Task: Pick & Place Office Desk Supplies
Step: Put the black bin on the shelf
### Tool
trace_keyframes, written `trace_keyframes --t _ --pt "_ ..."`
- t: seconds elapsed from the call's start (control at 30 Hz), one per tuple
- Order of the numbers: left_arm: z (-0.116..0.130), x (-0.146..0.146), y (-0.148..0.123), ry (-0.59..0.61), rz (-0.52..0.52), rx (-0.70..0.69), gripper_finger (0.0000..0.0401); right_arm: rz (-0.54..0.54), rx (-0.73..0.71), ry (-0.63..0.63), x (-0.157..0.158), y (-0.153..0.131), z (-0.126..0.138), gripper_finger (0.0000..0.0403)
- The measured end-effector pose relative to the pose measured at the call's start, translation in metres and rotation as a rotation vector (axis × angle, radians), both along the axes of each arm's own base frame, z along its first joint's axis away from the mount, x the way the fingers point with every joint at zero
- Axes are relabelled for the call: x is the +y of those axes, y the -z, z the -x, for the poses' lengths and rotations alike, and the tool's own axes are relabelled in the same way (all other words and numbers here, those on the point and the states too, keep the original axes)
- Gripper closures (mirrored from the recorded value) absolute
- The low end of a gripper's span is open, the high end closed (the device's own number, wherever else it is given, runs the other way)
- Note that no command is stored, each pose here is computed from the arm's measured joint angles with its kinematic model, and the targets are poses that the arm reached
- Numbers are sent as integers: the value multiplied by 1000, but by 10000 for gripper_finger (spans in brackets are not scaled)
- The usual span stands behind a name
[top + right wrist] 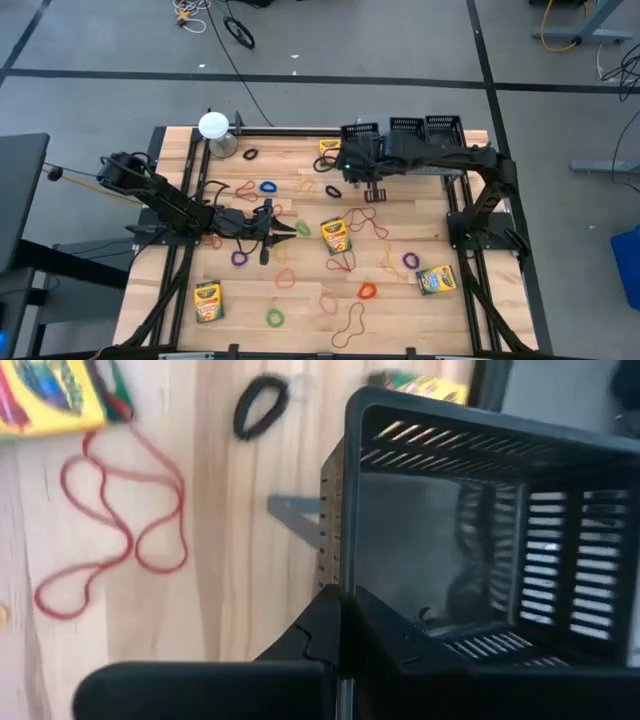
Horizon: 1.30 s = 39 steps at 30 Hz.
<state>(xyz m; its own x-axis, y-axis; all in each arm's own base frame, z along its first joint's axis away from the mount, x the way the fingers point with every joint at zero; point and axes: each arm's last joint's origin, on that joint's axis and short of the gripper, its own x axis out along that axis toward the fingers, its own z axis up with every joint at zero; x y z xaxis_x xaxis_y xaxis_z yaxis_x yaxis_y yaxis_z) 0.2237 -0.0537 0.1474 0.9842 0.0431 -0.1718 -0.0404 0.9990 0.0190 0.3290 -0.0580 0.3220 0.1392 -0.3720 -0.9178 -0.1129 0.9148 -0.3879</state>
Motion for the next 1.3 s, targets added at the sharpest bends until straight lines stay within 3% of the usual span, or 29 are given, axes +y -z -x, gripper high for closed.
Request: trace_keyframes --t 0.17,1.3 --pt "0 0 0 0 0 -2 333 -12 43 15 -10 11 4 386" --pt "0 0 0 0 1 -2 333 -16 11 110 -37 10 20 385"
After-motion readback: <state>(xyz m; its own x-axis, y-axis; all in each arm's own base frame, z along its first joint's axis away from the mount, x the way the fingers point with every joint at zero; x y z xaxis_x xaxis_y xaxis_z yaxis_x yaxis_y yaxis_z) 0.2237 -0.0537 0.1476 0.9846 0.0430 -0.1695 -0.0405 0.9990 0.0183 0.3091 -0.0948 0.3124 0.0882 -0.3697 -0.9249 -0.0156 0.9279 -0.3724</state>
